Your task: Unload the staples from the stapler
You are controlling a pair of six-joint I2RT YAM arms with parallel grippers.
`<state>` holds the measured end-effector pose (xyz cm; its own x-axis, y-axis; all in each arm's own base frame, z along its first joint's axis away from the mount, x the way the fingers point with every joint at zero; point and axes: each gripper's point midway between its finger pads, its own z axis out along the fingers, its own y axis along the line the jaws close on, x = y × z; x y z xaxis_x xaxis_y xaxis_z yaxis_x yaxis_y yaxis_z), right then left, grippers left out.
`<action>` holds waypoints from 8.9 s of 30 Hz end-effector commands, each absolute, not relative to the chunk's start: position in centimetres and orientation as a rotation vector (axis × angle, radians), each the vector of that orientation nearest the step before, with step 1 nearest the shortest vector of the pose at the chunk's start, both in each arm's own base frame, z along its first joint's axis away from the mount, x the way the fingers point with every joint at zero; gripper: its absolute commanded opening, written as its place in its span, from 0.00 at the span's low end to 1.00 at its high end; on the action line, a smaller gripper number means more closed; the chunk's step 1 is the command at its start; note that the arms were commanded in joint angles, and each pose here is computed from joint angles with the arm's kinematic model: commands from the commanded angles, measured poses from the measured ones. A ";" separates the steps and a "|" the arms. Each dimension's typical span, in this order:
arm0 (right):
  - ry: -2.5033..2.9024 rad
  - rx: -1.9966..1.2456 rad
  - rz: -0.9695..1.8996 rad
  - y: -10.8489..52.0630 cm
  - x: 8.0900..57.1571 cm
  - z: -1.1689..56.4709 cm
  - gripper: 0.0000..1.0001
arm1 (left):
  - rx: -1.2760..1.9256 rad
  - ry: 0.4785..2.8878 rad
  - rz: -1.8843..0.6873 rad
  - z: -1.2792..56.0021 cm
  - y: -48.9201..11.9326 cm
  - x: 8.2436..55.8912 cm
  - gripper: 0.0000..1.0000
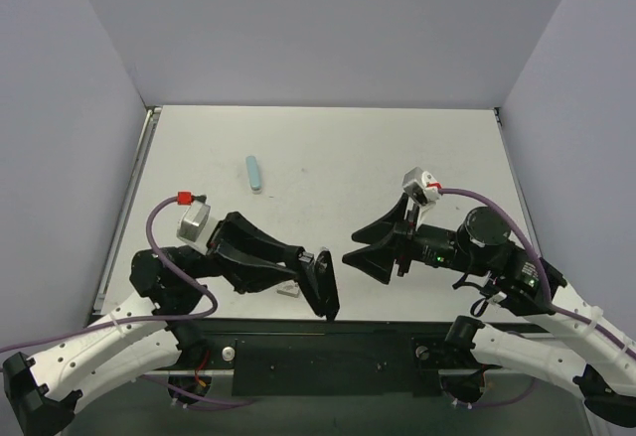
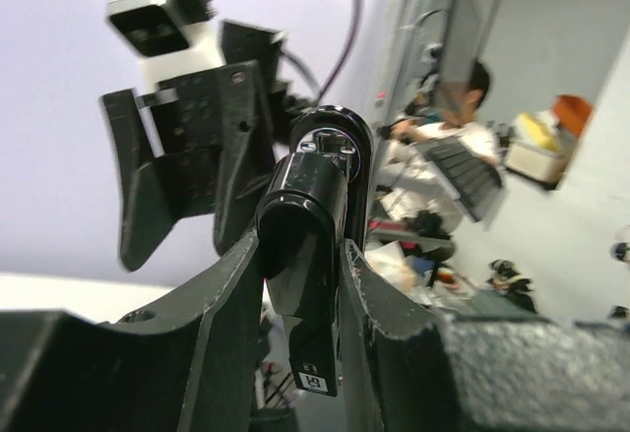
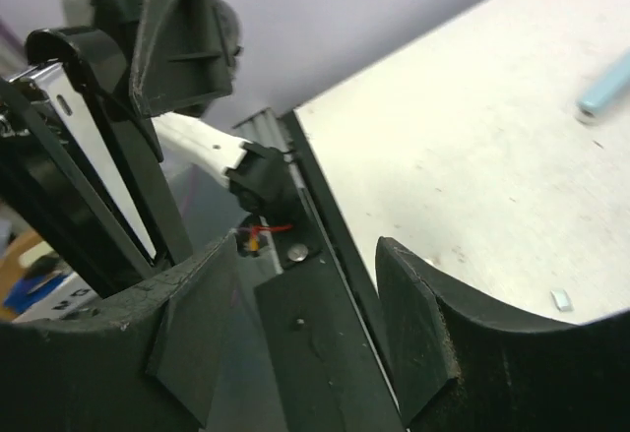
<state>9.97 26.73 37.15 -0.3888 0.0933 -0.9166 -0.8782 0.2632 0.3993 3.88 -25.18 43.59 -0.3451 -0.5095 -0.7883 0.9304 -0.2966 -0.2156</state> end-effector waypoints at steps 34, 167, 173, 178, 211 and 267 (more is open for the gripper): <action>1.818 -0.712 1.174 25.8 12.1 29.7 0.73 | 0.288 1.583 -1.596 32.8 -28.3 13.3 0.00; 1.729 -1.119 1.210 25.0 8.5 30.8 0.52 | 0.892 1.307 -1.699 33.0 -29.9 7.4 0.00; 1.740 -1.199 1.207 26.1 7.9 29.7 0.52 | 0.930 1.309 -1.719 32.4 -30.2 7.1 0.00; 1.747 -1.253 1.184 27.2 7.7 28.9 0.51 | 0.943 1.306 -1.731 32.4 -30.4 6.9 0.00; 1.740 -1.321 1.263 28.7 6.4 26.6 0.31 | 0.955 1.247 -1.749 33.9 -30.6 6.3 0.00; 1.862 -1.027 1.414 26.8 4.2 18.9 0.00 | 0.685 1.176 -1.636 38.0 -28.8 8.2 0.00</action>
<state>5.20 27.31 21.87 -0.4809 -0.1468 -0.8644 -0.8762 0.1147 0.4680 7.56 -29.91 29.78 -0.4860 -0.1357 -0.8634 0.8726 -0.0213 -0.4879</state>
